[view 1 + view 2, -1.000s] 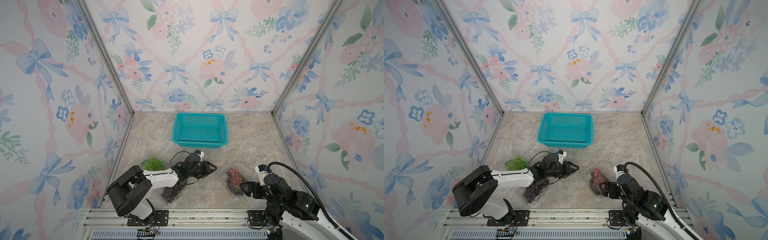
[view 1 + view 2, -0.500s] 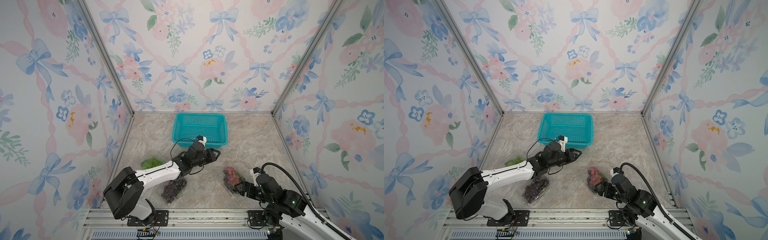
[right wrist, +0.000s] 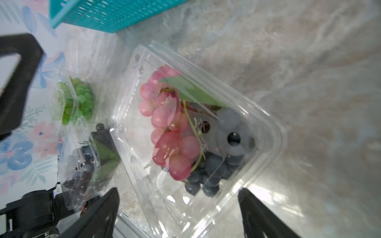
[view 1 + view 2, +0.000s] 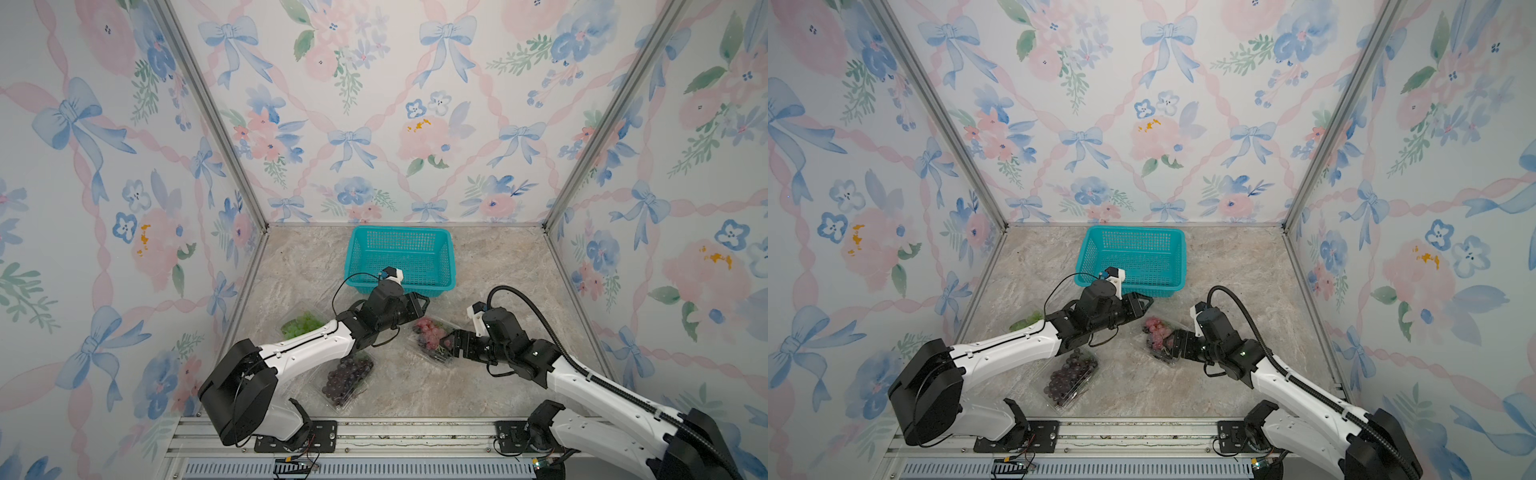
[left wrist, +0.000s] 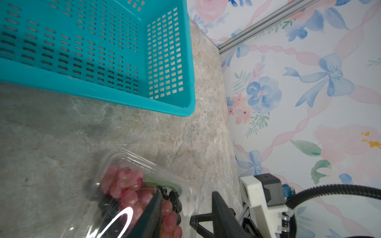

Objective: Pack grapes into containers
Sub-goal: Move the packing box to the center of the board, then close the packing box at the center of the board.

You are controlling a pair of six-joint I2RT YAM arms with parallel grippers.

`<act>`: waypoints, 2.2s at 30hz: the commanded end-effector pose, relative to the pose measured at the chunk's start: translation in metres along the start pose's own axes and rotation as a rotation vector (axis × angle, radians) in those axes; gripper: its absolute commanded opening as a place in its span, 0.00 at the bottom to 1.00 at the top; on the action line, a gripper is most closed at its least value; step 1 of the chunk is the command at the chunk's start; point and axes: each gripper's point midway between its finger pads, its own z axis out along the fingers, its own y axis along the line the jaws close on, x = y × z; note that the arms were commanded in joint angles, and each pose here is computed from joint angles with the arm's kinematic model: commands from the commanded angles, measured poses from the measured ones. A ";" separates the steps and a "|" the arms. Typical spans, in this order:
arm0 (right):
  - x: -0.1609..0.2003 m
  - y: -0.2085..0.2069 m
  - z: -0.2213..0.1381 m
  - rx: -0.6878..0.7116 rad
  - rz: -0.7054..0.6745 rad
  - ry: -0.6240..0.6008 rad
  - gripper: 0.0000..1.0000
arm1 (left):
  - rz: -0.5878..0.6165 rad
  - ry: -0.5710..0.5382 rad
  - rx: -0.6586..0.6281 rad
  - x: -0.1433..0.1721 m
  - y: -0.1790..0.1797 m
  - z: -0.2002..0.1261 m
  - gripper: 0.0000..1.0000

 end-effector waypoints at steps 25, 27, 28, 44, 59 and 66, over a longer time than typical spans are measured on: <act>0.033 -0.014 -0.009 -0.136 0.035 -0.019 0.45 | 0.180 0.096 -0.182 0.032 0.051 0.045 0.37; 0.034 -0.015 -0.009 -0.141 0.038 -0.026 0.42 | 0.177 0.110 -0.187 0.035 0.054 0.047 0.37; 0.034 -0.017 -0.008 -0.139 0.040 -0.026 0.41 | 0.178 0.111 -0.189 0.036 0.055 0.048 0.36; 0.034 -0.011 0.011 -0.169 0.036 -0.003 0.40 | 0.186 0.136 -0.105 0.050 0.016 0.050 0.37; 0.043 -0.021 0.030 -0.141 0.046 0.015 0.38 | 0.177 0.164 -0.143 0.060 0.032 0.058 0.36; 0.043 -0.027 0.035 -0.151 0.067 0.004 0.33 | 0.176 0.173 -0.150 0.063 0.036 0.059 0.36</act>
